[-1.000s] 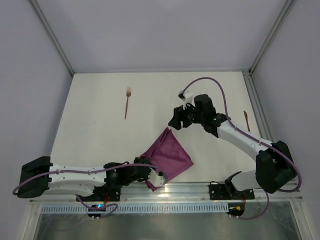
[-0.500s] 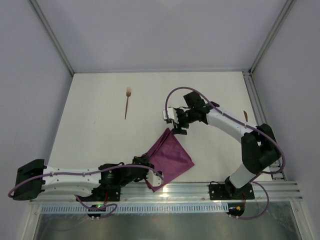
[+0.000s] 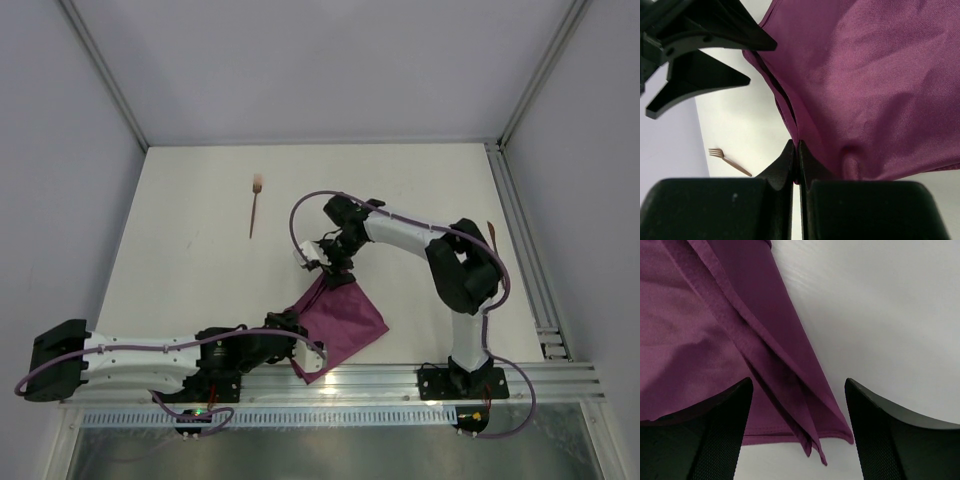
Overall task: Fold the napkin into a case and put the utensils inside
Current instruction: Fold the 2/3-rectangle-folded napkin at the center of the board.
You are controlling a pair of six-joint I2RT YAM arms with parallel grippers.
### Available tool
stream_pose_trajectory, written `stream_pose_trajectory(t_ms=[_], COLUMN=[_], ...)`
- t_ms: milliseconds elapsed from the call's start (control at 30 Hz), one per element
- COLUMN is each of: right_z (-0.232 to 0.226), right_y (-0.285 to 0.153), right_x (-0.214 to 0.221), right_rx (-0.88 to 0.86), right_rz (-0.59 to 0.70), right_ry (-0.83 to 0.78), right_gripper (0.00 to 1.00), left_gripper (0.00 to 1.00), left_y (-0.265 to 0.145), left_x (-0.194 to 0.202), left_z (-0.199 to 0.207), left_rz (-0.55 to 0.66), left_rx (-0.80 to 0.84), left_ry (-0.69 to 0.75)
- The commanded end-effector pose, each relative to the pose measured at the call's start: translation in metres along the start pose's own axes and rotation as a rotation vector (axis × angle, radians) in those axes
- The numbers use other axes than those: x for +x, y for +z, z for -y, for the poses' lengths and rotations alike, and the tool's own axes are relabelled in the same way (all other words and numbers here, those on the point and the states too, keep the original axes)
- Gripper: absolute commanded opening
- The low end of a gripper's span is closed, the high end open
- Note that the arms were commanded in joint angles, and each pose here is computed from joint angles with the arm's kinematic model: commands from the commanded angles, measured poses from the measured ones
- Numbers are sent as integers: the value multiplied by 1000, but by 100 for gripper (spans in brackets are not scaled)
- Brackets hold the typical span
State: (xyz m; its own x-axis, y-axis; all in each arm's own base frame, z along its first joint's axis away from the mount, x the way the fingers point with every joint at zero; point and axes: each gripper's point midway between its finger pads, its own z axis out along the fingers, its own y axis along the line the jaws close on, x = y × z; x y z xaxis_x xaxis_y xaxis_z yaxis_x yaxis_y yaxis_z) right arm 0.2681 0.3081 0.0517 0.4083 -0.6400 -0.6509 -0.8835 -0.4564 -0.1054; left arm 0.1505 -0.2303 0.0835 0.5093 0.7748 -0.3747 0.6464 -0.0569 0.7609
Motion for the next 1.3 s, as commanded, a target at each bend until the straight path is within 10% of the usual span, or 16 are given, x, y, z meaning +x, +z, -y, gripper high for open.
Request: stream_pose_trajectory(t_ms=[0,300,467,1267], right_z=[5,-1,-10,-2], right_y=[6,17,5,-26], right_x=[-18,4,14,28], right_rx=[-41,-81,-65,483], right_rz=[21,-34,-48,-205], right_ry=[-51,13,58,286], right_gripper=[78,68,35,3], left_gripper=[0,0,0,0], left_y=[-1,-2,-3,5], left_x=[-9,-9,-5,17], left_z=[-8,-10,-7,-25], left_rz=[40,40,28,17], left_rx=[-38,-44,-34,-150], left_ry=[-50,-59,-60,-133])
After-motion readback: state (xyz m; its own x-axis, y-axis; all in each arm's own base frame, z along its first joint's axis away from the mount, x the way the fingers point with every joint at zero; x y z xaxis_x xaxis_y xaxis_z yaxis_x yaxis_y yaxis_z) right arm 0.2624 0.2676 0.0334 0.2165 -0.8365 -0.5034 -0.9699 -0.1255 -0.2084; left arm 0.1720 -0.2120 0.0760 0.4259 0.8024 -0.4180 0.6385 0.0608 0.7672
